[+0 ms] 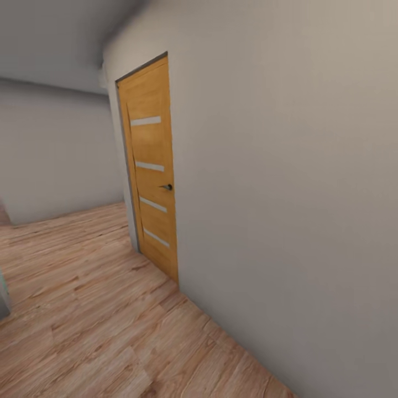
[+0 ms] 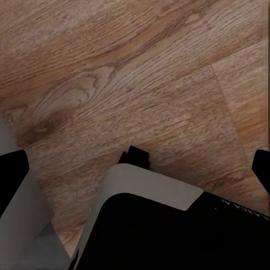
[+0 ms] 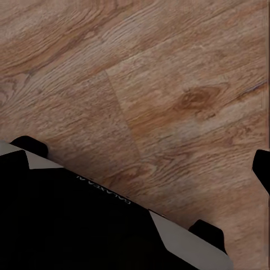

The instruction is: Move the two storage containers from the living room to the garage. In the garage, place one container on the floor and stack the other container on top of it (either order is fine).

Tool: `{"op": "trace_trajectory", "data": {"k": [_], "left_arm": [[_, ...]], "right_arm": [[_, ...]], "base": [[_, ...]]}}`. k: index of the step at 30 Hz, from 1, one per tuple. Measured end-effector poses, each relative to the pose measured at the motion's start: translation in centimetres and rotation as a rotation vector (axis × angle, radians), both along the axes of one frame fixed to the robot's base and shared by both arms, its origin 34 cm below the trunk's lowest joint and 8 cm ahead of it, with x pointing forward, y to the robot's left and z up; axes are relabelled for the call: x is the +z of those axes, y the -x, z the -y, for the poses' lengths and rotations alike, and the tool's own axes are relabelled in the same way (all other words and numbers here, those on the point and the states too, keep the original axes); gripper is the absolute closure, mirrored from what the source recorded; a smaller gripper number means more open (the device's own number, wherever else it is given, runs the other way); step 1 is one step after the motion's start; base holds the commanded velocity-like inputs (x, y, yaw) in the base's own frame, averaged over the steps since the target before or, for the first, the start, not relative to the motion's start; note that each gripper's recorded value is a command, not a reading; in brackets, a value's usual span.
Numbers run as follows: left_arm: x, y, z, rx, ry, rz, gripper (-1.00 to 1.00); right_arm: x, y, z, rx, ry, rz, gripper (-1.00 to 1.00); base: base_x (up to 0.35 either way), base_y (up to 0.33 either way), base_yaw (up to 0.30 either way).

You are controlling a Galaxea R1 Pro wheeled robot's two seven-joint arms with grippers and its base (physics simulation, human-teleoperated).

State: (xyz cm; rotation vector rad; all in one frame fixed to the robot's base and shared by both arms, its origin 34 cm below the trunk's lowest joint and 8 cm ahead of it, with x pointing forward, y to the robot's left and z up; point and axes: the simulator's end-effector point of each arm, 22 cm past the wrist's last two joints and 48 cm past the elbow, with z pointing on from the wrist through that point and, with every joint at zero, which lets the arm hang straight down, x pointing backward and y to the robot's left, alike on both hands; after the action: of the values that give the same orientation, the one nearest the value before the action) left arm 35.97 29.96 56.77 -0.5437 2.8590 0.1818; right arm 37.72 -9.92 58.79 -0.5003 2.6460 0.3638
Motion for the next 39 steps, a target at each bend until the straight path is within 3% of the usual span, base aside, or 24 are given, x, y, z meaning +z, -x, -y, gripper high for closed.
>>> {"op": "trace_trajectory", "data": {"k": [8, 18, 39], "left_arm": [[0.0, 0.0, 0.0, 0.000, 0.000, 0.000, -1.00], [-0.2, 0.3, 0.0, 0.001, 0.000, -0.009, -1.00], [-0.7, 1.0, 0.0, 0.001, 0.000, -0.030, -1.00]], "right_arm": [[0.0, 0.0, 0.0, 0.000, 0.000, -0.001, -1.00], [-0.2, 0.3, -0.1, 0.001, -0.001, -0.009, -1.00], [-0.7, 1.0, -0.1, 0.001, -0.001, -0.031, -1.00]], "base": [[0.336, 0.000, 0.018], [0.306, 0.000, 0.197], [0.013, 0.000, 0.220]]}}
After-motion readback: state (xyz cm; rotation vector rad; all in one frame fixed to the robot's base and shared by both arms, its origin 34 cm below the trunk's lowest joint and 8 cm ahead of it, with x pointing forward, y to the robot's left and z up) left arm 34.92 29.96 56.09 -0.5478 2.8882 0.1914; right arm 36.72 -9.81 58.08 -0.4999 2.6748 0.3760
